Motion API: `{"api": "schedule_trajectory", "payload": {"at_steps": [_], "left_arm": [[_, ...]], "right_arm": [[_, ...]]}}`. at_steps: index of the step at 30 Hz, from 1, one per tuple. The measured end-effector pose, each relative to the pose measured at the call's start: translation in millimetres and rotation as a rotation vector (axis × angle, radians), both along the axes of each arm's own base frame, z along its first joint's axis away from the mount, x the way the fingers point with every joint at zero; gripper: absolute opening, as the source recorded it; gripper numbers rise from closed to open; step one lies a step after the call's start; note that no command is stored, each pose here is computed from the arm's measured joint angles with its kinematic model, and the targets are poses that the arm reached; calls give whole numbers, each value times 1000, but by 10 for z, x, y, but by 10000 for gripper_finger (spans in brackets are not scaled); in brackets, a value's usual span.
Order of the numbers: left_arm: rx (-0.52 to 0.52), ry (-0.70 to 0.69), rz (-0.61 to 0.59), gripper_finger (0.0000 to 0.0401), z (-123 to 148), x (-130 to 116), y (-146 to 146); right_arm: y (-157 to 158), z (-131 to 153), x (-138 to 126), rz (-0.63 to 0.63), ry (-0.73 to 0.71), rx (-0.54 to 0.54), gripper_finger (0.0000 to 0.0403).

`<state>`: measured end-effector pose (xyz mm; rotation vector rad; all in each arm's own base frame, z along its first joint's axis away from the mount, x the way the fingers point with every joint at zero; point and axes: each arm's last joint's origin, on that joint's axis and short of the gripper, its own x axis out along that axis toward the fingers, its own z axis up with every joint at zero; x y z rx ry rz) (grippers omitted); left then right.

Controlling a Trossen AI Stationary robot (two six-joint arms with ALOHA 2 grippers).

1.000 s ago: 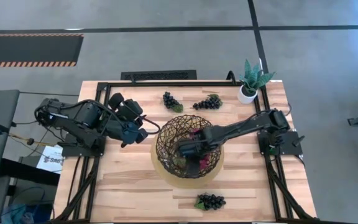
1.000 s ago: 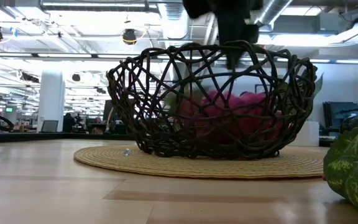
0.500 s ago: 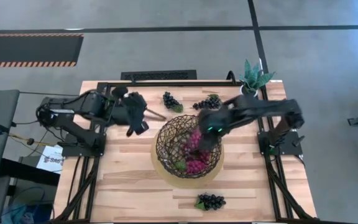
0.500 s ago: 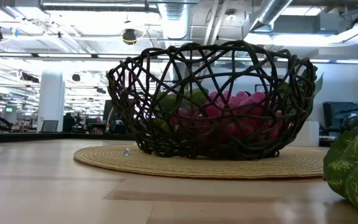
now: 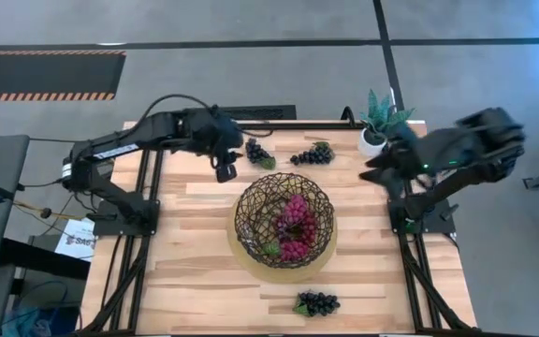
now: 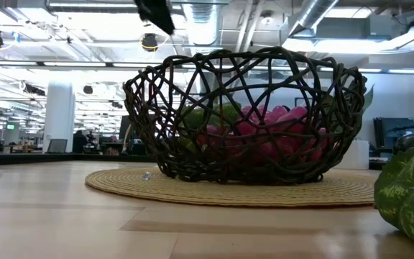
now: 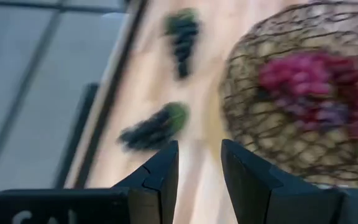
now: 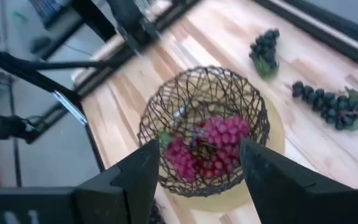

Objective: Build produce basket
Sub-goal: Put the top left black grapes into the black wire basket

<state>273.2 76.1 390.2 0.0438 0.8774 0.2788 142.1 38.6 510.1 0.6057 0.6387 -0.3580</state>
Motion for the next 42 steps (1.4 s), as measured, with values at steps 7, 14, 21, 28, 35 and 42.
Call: {"api": "schedule_trajectory", "payload": {"at_steps": [7,14,21,28,35,42], "left_arm": [[-26,-55,40,110,-327,119,389],[-53,37,-42,109,-594,246,647],[-87,146,-128,109,-1017,338,1069],[-123,214,-204,109,-1375,331,1393],[-75,283,-352,109,-1672,415,1503],[63,311,-343,109,-1775,541,1566]], "right_arm": [[-65,108,-404,67,-98,-15,240],[-138,141,-563,80,-137,-60,240],[-143,147,-531,19,-152,-61,240],[-94,176,-362,-59,-199,-106,240],[-27,156,-196,-90,-193,-109,240],[7,147,-120,-93,-192,-106,240]]}}
